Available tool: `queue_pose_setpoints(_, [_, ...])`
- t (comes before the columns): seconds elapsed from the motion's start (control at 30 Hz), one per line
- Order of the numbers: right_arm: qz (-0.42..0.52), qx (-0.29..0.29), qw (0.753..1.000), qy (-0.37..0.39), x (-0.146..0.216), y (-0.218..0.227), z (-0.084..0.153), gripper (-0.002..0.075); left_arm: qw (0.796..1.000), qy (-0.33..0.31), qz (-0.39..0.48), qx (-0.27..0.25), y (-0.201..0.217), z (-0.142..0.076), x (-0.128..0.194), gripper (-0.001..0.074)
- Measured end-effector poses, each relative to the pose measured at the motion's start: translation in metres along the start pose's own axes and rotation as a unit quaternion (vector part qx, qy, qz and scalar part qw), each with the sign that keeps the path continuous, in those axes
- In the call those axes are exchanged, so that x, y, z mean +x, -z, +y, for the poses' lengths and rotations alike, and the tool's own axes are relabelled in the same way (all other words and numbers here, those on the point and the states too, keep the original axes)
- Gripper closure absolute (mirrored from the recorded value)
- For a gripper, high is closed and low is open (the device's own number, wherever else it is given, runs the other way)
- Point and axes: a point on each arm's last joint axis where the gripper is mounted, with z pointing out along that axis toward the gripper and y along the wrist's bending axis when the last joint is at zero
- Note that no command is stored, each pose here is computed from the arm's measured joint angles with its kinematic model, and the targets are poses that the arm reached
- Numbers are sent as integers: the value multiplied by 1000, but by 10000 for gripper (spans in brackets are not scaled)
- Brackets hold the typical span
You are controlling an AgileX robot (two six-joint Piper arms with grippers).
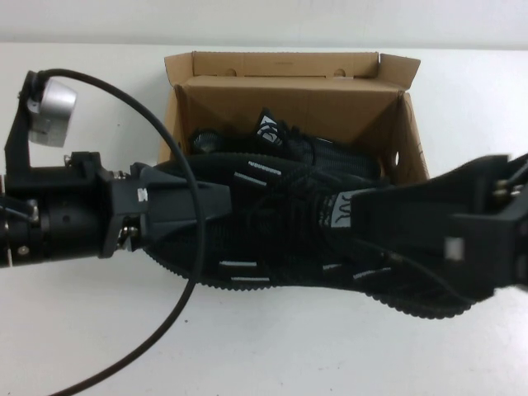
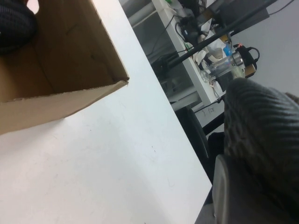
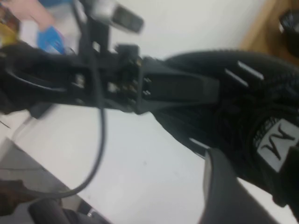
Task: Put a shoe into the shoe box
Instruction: Hand over the shoe
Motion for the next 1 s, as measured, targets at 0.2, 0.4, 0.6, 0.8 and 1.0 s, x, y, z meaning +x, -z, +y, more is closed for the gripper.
queue_pose_setpoints(0.2, [35,36,998,-25,5,-20,-2,387,1000,-23,-1,-2,0,1,0,599])
queue_pose_setpoints(0.4, [48,53,996,-62,8,-29,-2,258,999,-53,-2,-3,0,1,0,599])
queue_pose_setpoints(0.6, [41,65,993,-95,7,-30,-4,255,998,-69,-8,1,0,0,-1,599])
queue_pose_setpoints(0.8, [51,111,988,-96,10,-27,-13,256,997,-76,-10,5,0,-1,-2,599])
queue_pose_setpoints(1.0, [46,114,988,-95,9,-23,-14,257,997,-77,-6,11,0,-2,-1,600])
